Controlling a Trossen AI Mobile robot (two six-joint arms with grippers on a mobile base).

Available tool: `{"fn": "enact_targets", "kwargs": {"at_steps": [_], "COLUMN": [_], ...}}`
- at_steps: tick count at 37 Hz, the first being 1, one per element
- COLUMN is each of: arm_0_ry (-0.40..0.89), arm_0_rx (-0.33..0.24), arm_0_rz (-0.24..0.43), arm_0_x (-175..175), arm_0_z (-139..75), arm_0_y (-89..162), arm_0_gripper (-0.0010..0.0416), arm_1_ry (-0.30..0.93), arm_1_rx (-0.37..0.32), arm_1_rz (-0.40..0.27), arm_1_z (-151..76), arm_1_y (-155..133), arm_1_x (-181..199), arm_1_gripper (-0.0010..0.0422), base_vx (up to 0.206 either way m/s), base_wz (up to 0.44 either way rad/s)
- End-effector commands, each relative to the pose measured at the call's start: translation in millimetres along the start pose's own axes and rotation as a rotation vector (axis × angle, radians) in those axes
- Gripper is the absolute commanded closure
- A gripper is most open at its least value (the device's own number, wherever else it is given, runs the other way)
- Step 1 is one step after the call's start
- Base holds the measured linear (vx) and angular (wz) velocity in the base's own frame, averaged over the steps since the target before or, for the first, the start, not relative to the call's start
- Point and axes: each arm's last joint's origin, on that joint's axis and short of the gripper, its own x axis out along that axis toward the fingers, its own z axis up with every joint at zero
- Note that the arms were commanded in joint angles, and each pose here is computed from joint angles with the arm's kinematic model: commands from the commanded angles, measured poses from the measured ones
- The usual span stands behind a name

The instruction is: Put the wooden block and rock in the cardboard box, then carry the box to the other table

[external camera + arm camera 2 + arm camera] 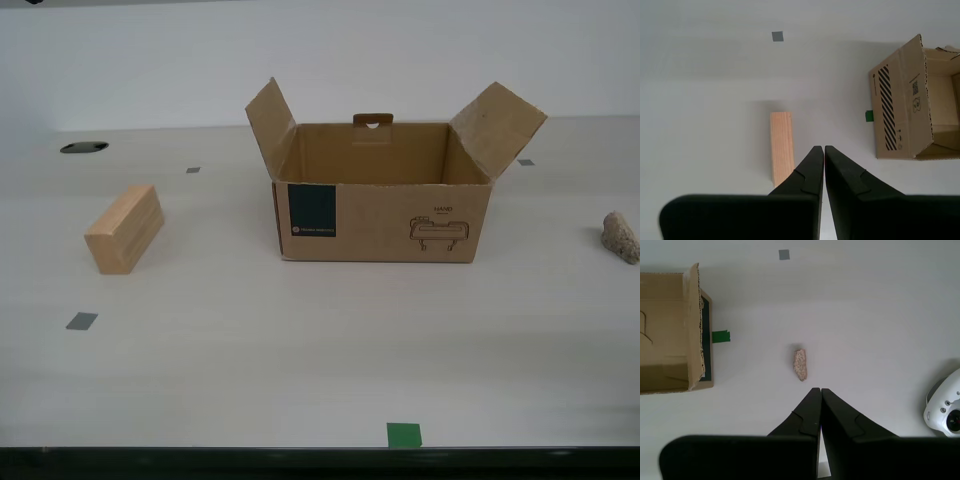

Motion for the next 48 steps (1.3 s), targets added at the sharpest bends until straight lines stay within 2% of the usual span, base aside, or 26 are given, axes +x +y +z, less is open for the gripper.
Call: {"fn": "enact_targets", "kwargs": {"at_steps": [1, 17, 37, 44, 48], "arm_0_ry": [0.003, -0.051, -0.032, -0.014, -0.005], "arm_0_rx": [-0.001, 0.006, -0.001, -0.003, -0.006], "arm_0_rz": [-0.006, 0.0, -0.004, -0.031, -0.076], "arm_0_x": [2.2, 1.6, 8.1, 13.7, 16.7], "arm_0_z": [1.9, 7.1, 5.3, 3.4, 2.0], "arm_0_y": [0.4, 1.0, 1.7, 1.5, 0.5], "arm_0_gripper": [0.0406, 0.0406, 0.0404, 0.0404, 0.0404], "arm_1_ry": [-0.001, -0.011, -0.014, -0.015, -0.01], "arm_1_rx": [0.004, 0.015, -0.001, -0.006, -0.008], "arm_1_rz": [-0.007, -0.002, 0.003, 0.004, 0.004], "arm_1_z": [0.2, 1.1, 1.4, 1.5, 1.0], "arm_1_y": [-0.4, -0.3, -0.2, -0.1, -0.1], "arm_1_x": [-0.2, -0.2, -0.2, -0.2, -0.2], "arm_1_gripper": [0.0412, 0.0412, 0.0412, 0.0412, 0.0412], "base_vx": [0.0, 0.0, 0.0, 0.0, 0.0], "base_wz": [0.0, 0.0, 0.0, 0.0, 0.0]}}
